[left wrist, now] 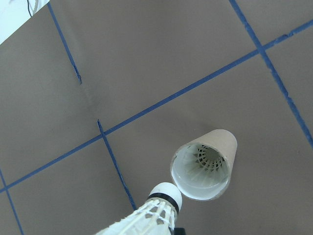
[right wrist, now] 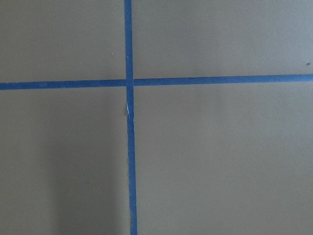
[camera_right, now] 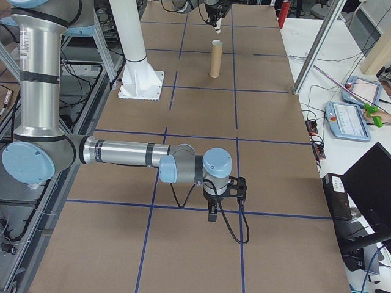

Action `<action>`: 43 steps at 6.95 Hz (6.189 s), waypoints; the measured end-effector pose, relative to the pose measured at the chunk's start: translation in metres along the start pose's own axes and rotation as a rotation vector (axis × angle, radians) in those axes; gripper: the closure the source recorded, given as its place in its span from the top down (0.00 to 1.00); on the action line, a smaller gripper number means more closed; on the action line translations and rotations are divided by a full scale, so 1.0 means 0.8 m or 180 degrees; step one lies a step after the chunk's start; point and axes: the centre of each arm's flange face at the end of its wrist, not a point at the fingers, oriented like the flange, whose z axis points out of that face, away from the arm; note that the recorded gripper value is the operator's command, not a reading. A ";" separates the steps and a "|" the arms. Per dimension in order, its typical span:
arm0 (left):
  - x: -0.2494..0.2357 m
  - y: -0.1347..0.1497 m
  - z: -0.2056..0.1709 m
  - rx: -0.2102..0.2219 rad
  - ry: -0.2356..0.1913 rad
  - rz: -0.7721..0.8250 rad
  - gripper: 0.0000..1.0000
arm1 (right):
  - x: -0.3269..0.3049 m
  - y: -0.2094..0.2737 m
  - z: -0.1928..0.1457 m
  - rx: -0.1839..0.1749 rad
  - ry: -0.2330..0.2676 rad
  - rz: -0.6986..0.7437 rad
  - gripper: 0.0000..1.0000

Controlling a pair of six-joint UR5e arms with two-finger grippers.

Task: Collect badminton balls into bucket

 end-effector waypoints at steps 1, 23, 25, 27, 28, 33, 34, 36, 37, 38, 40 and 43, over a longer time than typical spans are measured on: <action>0.014 -0.005 0.010 -0.0036 -0.0100 0.0123 0.00 | 0.000 0.000 0.000 0.0000 0.0000 0.0001 1.00; -0.277 0.081 0.120 0.0541 0.1056 -0.0591 1.00 | 0.001 0.000 0.001 -0.0004 0.0000 0.0001 1.00; -0.375 0.105 0.191 0.0403 0.1245 -0.0471 1.00 | 0.001 0.000 0.001 -0.0003 0.0000 0.0001 1.00; -0.508 0.162 0.271 0.0262 0.1255 -0.0726 1.00 | 0.001 0.000 0.001 -0.0004 0.0000 0.0001 1.00; -0.580 0.210 0.326 0.0227 0.1206 -0.0834 1.00 | 0.001 0.000 0.001 -0.0004 0.0000 0.0001 1.00; -0.717 0.441 0.509 -0.0141 0.1219 -0.1452 1.00 | 0.001 0.000 0.001 -0.0003 0.0000 0.0001 1.00; -0.719 0.451 0.524 -0.0167 0.1228 -0.1495 1.00 | 0.001 0.000 0.001 -0.0003 0.0000 0.0001 1.00; -0.721 0.445 0.522 -0.0138 0.1226 -0.1646 1.00 | 0.001 0.000 0.001 -0.0004 0.0000 0.0001 1.00; -0.718 0.433 0.511 -0.0071 0.1269 -0.1689 1.00 | 0.001 0.000 0.001 -0.0003 0.0000 0.0001 1.00; -0.713 0.424 0.502 -0.0023 0.1330 -0.1713 1.00 | 0.001 0.000 0.001 -0.0003 0.0000 0.0001 1.00; -0.696 0.408 0.503 -0.0039 0.1390 -0.1641 1.00 | 0.001 0.000 0.001 -0.0003 0.0000 0.0001 1.00; -0.683 0.397 0.502 -0.0051 0.1396 -0.1559 1.00 | 0.001 0.000 0.001 -0.0003 0.0000 0.0001 1.00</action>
